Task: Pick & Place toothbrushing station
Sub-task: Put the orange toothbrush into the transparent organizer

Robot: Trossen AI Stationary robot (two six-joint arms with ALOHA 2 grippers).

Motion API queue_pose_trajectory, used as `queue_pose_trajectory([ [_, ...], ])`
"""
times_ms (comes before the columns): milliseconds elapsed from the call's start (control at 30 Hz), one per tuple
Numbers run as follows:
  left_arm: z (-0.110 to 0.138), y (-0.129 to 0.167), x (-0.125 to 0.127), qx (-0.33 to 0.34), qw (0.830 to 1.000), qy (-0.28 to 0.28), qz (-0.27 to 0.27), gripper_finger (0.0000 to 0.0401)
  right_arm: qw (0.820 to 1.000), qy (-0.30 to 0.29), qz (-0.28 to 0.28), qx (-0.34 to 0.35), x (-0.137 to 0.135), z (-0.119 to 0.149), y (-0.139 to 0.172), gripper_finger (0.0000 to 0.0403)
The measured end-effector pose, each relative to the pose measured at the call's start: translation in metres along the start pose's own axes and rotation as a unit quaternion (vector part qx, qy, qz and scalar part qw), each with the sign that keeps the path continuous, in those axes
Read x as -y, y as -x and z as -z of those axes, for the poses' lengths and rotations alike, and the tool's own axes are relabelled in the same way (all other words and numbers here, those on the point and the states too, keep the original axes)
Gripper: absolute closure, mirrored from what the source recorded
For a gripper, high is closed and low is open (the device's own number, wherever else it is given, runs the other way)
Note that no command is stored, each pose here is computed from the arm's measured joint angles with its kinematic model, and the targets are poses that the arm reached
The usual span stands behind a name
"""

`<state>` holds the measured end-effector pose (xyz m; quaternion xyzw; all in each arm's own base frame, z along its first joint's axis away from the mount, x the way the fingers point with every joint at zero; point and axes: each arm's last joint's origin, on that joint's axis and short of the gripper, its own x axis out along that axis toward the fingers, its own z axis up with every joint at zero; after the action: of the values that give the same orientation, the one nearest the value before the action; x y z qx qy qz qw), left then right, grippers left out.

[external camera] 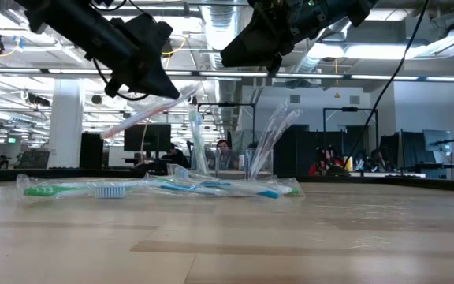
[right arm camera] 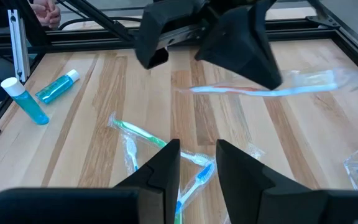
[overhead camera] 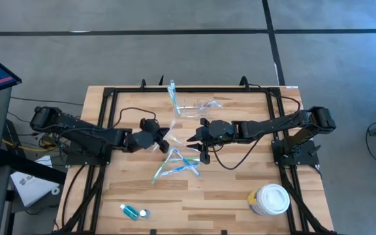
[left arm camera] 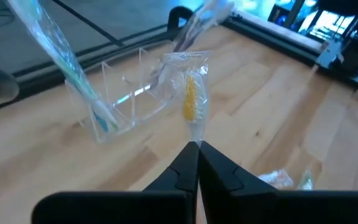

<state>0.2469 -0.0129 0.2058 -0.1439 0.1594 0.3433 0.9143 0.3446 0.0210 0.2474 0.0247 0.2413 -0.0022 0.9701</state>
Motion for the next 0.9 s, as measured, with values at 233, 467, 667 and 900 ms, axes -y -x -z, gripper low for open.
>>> queue_pose_trajectory([
  [233, -0.012, -0.007, -0.004, 0.032, 0.999, -0.004, 0.004, 0.0401, 1.0, 0.0, 0.0, 0.0, 0.0, 0.0, 0.0, 0.0307],
  [467, -0.026, -0.017, -0.013, 0.061, 0.998, -0.002, 0.004, 0.0401, 1.0, 0.004, 0.0, 0.0, 0.0, 0.0, 0.0, 0.0307],
  [667, -0.04, -0.032, -0.023, 0.097, 0.995, 0.003, 0.023, 0.0401, 1.0, 0.004, 0.0, 0.001, 0.0, 0.0, 0.0, 0.0307],
  [900, -0.048, -0.055, -0.035, 0.135, 0.99, 0.0, 0.039, 0.0401, 1.0, 0.005, 0.0, 0.002, 0.0, 0.0, 0.0, 0.0307],
])
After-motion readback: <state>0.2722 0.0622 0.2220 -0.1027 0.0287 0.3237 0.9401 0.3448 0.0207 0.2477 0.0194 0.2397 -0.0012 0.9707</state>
